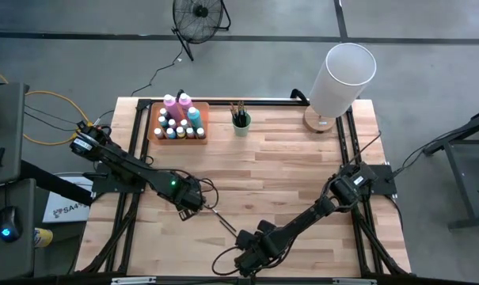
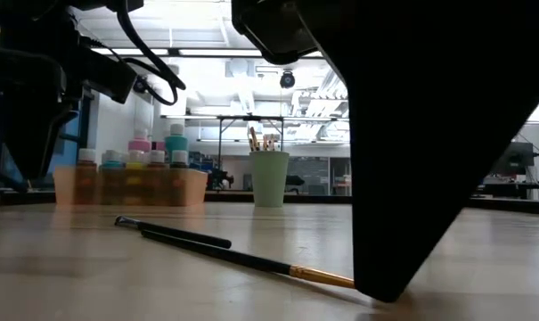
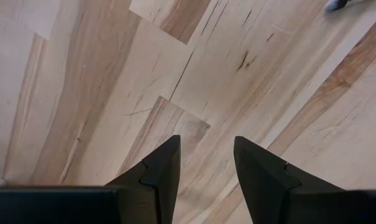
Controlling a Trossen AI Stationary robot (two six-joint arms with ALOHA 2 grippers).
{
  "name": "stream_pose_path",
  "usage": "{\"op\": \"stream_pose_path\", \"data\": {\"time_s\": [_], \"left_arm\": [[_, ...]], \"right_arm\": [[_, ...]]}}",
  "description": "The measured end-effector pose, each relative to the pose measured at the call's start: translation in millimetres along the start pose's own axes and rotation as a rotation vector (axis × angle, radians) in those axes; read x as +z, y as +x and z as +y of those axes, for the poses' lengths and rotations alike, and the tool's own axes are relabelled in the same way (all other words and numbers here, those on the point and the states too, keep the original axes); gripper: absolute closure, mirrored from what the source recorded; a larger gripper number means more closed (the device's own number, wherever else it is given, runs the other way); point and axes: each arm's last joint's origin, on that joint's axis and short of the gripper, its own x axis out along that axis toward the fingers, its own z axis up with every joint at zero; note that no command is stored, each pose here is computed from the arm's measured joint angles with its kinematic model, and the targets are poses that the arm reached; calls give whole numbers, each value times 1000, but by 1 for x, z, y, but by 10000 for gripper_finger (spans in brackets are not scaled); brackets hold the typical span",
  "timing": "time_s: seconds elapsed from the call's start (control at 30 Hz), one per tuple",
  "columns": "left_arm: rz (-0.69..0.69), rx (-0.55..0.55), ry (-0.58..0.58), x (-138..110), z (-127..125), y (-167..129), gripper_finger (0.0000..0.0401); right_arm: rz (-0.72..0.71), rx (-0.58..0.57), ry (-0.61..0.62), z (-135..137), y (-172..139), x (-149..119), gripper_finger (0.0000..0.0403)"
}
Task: Pick & Place Paint Supplies
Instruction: Put the black paint brush into the green cup
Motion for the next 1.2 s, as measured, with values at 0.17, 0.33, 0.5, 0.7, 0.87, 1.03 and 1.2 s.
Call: {"op": "stream_pose_path", "data": {"time_s": [0.17, 0.33, 0.5, 0.7, 0.87, 1.03, 1.2], "left_arm": [[-2, 3, 0, 0, 0, 0, 256], [-4, 4, 0, 0, 0, 0, 256], [-7, 6, 4, 0, 0, 0, 256], [-12, 10, 4, 0, 0, 0, 256], [-12, 11, 4, 0, 0, 0, 256], [-10, 13, 19, 0, 1, 0, 256], [-10, 13, 26, 0, 1, 0, 256]], "right_arm": [[-8, 1, -19, 1, 3, 0, 264], [-16, 0, -24, 1, 9, 1, 283], [-41, 8, -43, 3, 12, 2, 305], [-91, 4, -81, 5, 16, 2, 328], [-23, 18, -59, 6, 30, -3, 344], [6, 10, -16, 7, 33, -9, 355], [36, -1, -5, 5, 33, -10, 371]]}}
